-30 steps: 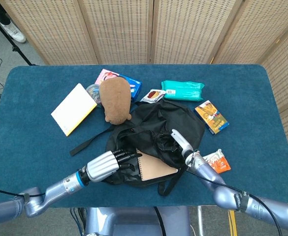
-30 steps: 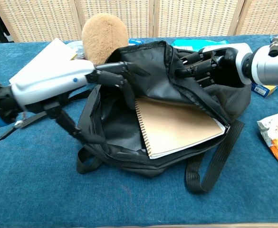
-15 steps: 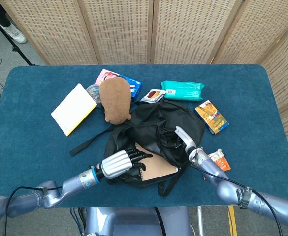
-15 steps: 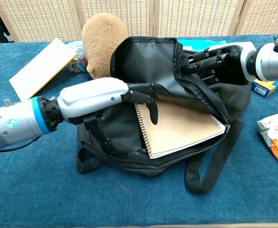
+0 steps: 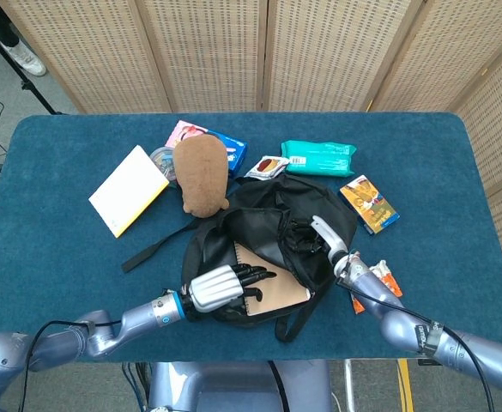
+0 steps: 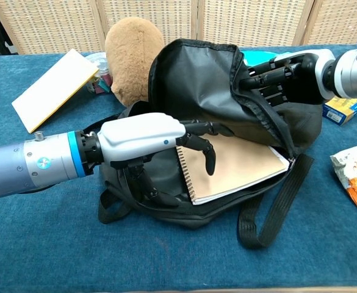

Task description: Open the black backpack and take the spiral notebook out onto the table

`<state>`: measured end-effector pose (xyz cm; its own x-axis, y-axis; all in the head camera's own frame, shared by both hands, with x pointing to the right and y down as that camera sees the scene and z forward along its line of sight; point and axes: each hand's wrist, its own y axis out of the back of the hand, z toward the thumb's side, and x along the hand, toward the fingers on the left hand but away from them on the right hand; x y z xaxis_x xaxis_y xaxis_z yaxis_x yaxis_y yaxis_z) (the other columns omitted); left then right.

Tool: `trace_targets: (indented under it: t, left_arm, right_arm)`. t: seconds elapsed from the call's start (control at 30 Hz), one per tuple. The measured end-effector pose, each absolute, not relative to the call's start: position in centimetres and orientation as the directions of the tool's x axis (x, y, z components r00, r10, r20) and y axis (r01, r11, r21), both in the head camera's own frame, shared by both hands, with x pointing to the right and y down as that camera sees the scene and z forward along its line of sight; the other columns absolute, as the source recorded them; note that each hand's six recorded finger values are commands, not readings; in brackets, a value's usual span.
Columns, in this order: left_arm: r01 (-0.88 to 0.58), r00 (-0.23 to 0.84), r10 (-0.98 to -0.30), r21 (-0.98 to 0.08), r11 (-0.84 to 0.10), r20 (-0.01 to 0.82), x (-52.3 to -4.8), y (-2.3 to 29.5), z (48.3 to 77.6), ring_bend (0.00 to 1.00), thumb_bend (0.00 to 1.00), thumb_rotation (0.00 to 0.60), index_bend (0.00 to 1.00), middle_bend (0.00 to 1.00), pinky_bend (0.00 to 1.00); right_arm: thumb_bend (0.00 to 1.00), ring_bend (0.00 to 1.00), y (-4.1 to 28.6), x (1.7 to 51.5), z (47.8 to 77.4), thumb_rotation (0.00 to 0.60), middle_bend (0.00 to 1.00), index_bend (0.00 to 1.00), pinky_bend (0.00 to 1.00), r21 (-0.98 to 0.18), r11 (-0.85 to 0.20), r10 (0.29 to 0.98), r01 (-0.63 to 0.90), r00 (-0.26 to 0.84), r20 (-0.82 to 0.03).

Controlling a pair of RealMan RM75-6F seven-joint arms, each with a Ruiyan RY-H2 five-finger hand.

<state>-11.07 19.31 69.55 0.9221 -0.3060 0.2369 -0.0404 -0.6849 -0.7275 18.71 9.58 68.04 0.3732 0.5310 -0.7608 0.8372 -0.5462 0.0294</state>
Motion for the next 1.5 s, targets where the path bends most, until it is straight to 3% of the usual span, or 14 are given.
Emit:
trace_targets:
  t: [0.43, 1.17, 1.23, 1.37, 1.5]
  left_arm:
    - [-0.049, 0.913, -0.333, -0.748, -0.662, 0.235, -8.8, 19.5, 70.1, 0.05, 0.00, 0.600, 0.35, 0.01, 0.23]
    - [-0.024, 0.910, -0.327, -0.756, -0.655, 0.254, -8.9, 20.0, 71.4, 0.04, 0.02, 0.600, 0.33, 0.00, 0.23]
    - [-0.024, 0.908, -0.329, -0.755, -0.655, 0.257, -8.6, 20.1, 71.6, 0.04, 0.08, 0.600, 0.33, 0.00, 0.23]
    - [-0.036, 0.905, -0.341, -0.755, -0.654, 0.253, -7.7, 20.0, 71.7, 0.04, 0.44, 0.600, 0.33, 0.00, 0.23]
    - [-0.038, 0.903, -0.351, -0.766, -0.641, 0.249, -7.7, 19.7, 71.8, 0.04, 0.59, 0.600, 0.33, 0.00, 0.23]
  right_arm:
    - [0.78, 0.50, 9.6, 18.8, 68.1, 0.600, 0.60, 0.68, 0.48, 0.034, -0.539, 0.529, 0.842, 0.369, -0.764]
    - [0.81, 0.50, 8.9, 19.4, 67.6, 0.600, 0.60, 0.68, 0.48, 0.039, -0.512, 0.536, 0.858, 0.355, -0.766]
    - [0.81, 0.50, 8.9, 19.4, 67.5, 0.600, 0.60, 0.68, 0.48, 0.036, -0.514, 0.538, 0.857, 0.355, -0.765]
    - [0.81, 0.50, 8.8, 19.5, 67.3, 0.600, 0.60, 0.68, 0.48, 0.033, -0.515, 0.540, 0.856, 0.354, -0.764]
    - [0.81, 0.50, 8.9, 19.6, 67.2, 0.600, 0.60, 0.68, 0.48, 0.032, -0.514, 0.541, 0.857, 0.354, -0.763]
